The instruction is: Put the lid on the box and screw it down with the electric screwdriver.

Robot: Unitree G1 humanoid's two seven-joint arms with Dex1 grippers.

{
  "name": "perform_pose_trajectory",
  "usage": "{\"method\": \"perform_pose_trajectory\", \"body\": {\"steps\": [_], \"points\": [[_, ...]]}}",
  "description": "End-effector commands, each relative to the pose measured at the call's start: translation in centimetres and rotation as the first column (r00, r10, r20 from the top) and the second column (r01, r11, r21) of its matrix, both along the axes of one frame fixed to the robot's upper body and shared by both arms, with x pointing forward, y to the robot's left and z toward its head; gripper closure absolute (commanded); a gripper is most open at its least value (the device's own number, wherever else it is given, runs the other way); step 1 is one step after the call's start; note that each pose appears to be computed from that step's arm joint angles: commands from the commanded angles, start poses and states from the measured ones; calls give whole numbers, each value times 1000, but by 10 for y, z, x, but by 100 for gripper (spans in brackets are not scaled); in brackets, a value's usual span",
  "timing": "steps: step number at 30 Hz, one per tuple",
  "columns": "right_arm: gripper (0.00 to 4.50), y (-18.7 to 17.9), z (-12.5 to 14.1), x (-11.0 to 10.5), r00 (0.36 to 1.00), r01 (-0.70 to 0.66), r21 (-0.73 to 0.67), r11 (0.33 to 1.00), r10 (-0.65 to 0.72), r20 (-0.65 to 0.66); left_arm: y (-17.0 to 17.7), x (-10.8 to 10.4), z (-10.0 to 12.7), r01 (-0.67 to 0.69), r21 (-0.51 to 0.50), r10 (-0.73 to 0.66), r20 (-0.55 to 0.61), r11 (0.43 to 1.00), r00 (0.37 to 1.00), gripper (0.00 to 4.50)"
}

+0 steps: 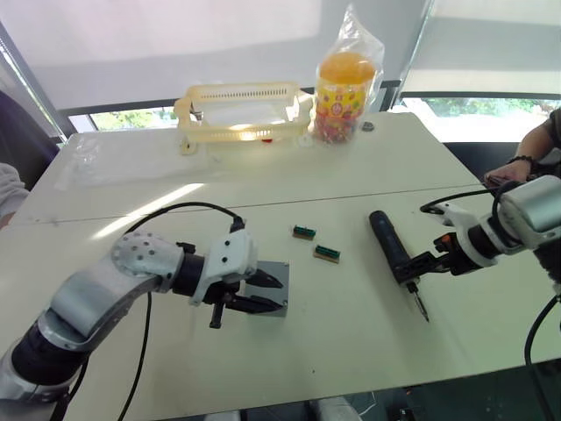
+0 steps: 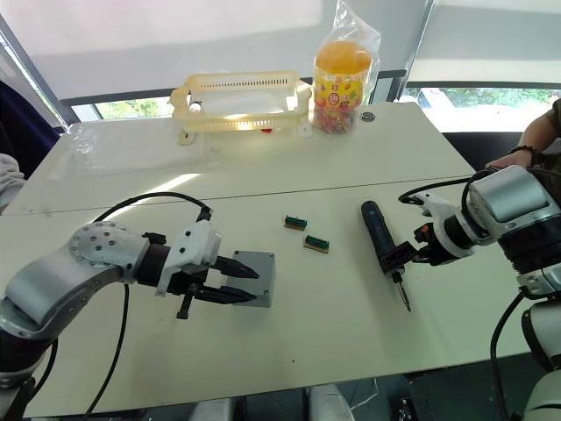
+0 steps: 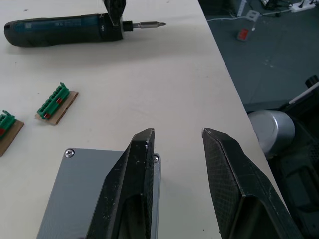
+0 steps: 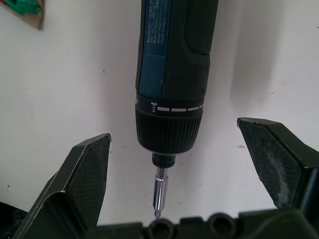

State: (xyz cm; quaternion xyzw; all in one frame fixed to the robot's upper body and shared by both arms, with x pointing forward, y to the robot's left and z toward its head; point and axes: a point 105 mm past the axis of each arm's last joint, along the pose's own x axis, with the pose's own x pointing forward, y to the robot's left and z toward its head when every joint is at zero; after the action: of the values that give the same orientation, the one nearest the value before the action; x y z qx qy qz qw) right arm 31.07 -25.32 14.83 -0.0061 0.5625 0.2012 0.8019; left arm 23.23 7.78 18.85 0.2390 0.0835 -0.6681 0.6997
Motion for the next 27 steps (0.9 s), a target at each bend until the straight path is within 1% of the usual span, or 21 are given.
{"method": "perform_pose_trajectory", "body": {"steps": [1,4,5,7,8,10,11,14,15,17,19,21,24,25,26,27], "points": [[4,1,1,8,1000,-15,-33,999,16,23,-1,-4,7,-3,-13,3,35,1000,999,298],[4,5,-9,12,999,-37,-73,997,37,6,-1,-4,7,-16,-19,16,33,1000,999,298],[27,7,-13,12,998,-56,-86,995,56,-2,-2,-4,8,-19,-21,19,32,1000,999,298],[94,8,-18,12,997,-76,-103,992,75,-15,-3,-5,8,-22,-26,23,31,999,999,298],[139,8,-20,12,997,-79,-109,991,77,-18,-4,-5,7,-23,-27,24,29,999,999,298],[242,8,-22,12,997,-81,-112,990,79,-25,-4,-5,7,-29,-30,30,27,999,999,298],[274,8,-24,11,997,-78,-113,990,75,-33,-3,-3,8,-36,-31,37,28,999,999,298],[274,6,-27,10,998,-54,-114,992,49,-44,0,1,9,-51,-30,52,32,998,998,298],[274,3,-24,12,1000,-13,-96,995,10,-28,2,3,10,-59,-27,60,35,998,998,298],[274,0,-11,21,992,124,-8,992,-124,23,8,9,11,-84,-24,85,39,996,996,298],[274,-5,3,32,965,244,97,965,-252,77,14,16,14,-111,-33,112,30,993,993,298],[274,-13,17,41,921,328,185,926,-357,156,20,22,17,-133,-50,134,15,990,991,298],[274,-14,44,51,826,365,317,876,-461,324,26,31,23,-153,-88,153,-6,984,988,298],[274,-13,61,53,756,367,353,861,-497,426,27,37,26,-169,-112,169,-7,979,986,298],[274,-14,78,53,665,384,387,838,-542,514,28,42,29,-186,-135,186,-10,973,983,298],[274,-15,87,51,591,405,416,814,-581,560,29,45,30,-197,-148,197,-13,969,980,298]]}}
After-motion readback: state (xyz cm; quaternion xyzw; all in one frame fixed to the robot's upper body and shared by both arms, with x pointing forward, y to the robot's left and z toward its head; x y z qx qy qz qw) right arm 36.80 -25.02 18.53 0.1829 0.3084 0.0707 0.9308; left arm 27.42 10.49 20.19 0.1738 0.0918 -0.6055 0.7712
